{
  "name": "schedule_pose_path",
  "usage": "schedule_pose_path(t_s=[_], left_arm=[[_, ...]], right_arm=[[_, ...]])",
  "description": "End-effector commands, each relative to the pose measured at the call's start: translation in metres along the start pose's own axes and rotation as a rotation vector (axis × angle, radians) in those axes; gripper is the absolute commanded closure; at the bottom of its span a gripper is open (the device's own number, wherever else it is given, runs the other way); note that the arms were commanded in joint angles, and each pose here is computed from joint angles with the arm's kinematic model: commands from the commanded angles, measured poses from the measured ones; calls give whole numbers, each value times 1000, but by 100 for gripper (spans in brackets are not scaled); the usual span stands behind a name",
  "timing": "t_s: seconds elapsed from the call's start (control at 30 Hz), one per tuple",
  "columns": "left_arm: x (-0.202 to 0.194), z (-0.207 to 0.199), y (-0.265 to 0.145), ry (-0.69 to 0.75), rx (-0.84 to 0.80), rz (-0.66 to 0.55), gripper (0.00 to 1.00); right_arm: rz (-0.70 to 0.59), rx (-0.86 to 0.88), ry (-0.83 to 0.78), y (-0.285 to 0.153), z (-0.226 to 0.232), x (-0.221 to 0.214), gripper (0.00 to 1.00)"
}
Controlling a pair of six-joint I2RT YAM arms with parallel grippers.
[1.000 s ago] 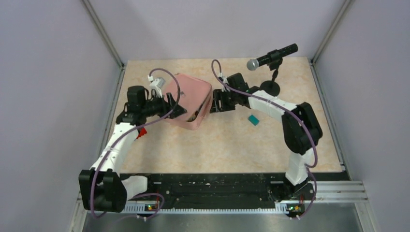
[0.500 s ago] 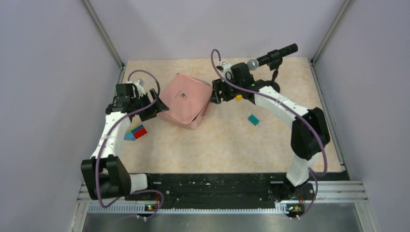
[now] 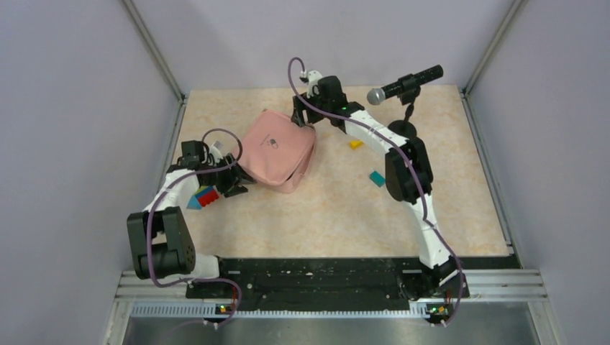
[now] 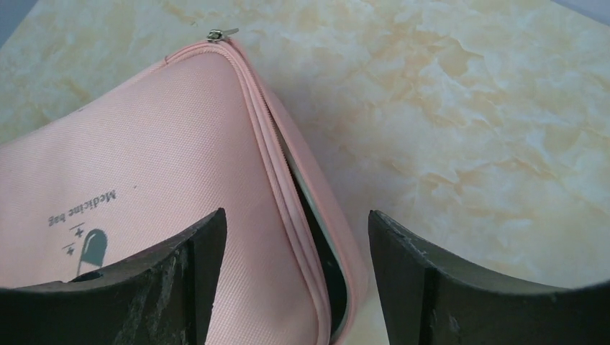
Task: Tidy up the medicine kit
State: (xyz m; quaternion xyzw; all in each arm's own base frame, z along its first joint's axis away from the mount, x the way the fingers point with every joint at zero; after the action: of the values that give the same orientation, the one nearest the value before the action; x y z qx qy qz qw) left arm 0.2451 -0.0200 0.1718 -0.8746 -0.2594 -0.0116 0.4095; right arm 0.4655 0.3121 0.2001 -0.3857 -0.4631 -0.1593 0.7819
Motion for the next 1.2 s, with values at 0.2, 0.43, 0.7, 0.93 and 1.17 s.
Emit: schedule_pose_path(t_s=[0.2,0.43,0.7,0.93,1.17], left_arm=[[39,-5,11,209,-77,-48,64],[76,1,13,264,124,-93,56],[84,-4,11,292,108,8,45],[86,-29,-31,405,167,-99,30],[77,-26,-27,302,180,-62,34]], right_arm=[[-42,94,27,10,-5,5,34],[114,270,117,-52,29,-23,41],[253,359,166,-183,60,-90,39],[185,250,19,-223,40,-91,37],[156,207,17,-183,30,-67,37]])
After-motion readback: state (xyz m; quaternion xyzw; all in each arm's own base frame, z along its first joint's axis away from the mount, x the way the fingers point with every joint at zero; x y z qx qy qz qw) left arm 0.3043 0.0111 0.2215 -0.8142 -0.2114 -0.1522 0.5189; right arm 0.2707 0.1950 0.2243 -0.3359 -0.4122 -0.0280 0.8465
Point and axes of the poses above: each gripper's point midway between its finger pads, its own y axis out along the fingers, its own z axis along the line the jaws close on, x = y × z, the point moved 10 cm from there along -y, back along the fingers, and after that the axes turned 5 degrees about y, right-handed, at the moved point
